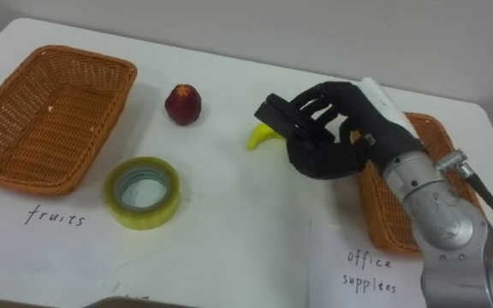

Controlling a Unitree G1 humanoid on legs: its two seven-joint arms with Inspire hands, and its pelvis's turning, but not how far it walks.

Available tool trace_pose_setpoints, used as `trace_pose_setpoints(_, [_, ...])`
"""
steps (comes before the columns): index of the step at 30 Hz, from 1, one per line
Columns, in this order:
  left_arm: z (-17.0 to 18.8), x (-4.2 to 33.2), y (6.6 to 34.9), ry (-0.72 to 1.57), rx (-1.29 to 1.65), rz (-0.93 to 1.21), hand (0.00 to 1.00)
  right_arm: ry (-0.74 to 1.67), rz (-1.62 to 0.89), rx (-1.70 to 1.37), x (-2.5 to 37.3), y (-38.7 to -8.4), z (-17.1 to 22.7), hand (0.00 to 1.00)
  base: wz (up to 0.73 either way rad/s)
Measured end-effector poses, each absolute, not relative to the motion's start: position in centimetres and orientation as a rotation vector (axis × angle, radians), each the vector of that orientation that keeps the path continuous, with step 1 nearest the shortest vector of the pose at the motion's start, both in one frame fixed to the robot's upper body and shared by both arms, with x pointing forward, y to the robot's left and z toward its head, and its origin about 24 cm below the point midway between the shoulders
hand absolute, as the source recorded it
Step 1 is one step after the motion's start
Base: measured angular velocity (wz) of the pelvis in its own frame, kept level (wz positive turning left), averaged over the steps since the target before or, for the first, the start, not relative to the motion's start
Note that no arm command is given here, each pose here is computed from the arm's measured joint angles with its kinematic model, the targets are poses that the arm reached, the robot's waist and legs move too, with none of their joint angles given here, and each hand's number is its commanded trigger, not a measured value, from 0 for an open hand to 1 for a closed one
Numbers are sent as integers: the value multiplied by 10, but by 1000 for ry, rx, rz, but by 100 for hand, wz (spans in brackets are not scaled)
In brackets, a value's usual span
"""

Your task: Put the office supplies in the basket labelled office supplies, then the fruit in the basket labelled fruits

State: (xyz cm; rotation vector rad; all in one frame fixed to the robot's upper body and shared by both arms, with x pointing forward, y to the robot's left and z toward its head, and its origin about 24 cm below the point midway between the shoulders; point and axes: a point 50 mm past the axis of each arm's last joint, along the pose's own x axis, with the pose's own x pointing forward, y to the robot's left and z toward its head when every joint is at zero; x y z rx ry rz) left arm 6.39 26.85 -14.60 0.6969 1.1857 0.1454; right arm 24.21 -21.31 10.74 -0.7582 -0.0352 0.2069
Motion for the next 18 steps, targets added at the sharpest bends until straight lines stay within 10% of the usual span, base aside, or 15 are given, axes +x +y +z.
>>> trace_pose_setpoints(18, [-147, 33, 276, 1260, 661, 207, 0, -70, -12, -725, 241, -256, 118, 100, -2])
